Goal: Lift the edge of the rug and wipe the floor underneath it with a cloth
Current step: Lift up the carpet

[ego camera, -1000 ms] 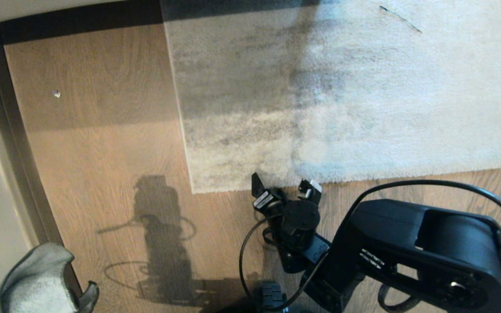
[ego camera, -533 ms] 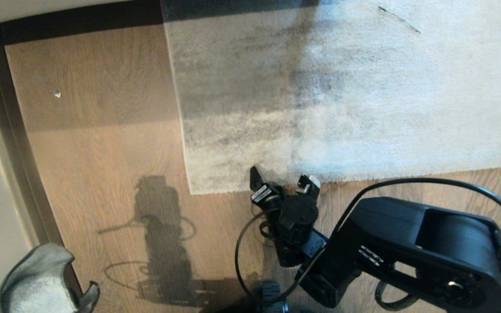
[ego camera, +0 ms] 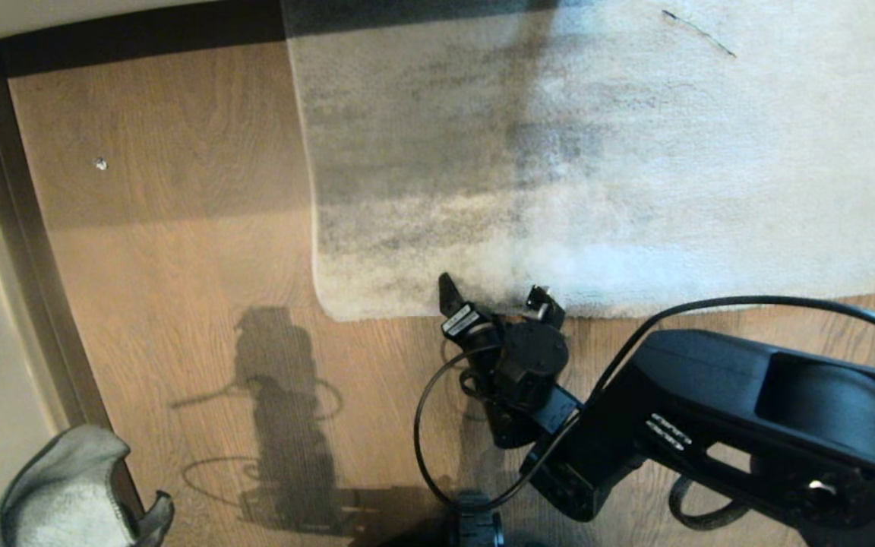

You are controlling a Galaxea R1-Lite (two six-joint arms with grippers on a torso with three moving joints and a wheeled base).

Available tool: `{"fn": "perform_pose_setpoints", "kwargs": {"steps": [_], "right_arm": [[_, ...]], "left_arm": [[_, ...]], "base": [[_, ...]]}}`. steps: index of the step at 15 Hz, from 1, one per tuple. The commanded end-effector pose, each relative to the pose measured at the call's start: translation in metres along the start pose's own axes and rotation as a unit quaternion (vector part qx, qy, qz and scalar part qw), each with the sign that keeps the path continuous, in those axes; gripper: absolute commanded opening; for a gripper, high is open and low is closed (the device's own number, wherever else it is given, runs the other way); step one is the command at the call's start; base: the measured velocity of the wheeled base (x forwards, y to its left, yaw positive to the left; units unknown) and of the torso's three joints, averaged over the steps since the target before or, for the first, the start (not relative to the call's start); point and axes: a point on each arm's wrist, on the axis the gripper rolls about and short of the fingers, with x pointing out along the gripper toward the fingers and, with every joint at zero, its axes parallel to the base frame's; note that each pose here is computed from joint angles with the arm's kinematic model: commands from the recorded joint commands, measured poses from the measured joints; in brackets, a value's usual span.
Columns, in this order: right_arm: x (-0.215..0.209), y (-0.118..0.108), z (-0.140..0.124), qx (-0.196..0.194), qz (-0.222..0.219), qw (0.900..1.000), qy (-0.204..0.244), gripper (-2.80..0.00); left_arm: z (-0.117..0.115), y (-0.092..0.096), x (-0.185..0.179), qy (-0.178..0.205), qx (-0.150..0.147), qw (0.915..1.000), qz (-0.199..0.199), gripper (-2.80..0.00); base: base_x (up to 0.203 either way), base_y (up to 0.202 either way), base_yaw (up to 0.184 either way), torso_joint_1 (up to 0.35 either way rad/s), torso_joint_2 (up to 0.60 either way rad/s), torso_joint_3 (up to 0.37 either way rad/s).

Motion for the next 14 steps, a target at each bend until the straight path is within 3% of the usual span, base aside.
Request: {"fn": "perform_pose_setpoints", "kwargs": {"steps": [1, 8, 14], "right_arm": [[0.001, 0.019, 0.019, 0.019, 0.028, 0.999, -0.030, 0.00], [0.026, 0.066, 0.070, 0.024, 0.086, 0.994, -0.070, 0.00], [0.027, 0.100, 0.104, 0.011, 0.141, 0.987, -0.073, 0.00]], "left_arm": [[0.000, 0.000, 0.000, 0.000, 0.000, 1.0000, 0.000, -2.80], [0.000, 0.000, 0.000, 0.000, 0.000, 1.0000, 0.000, -2.80], [0.000, 0.000, 0.000, 0.000, 0.000, 1.0000, 0.000, -2.80]], "base": [[0.000, 0.000, 0.000, 0.000, 0.00, 0.000], [0.000, 0.000, 0.000, 0.000, 0.00, 0.000], [0.000, 0.000, 0.000, 0.000, 0.00, 0.000]]}}
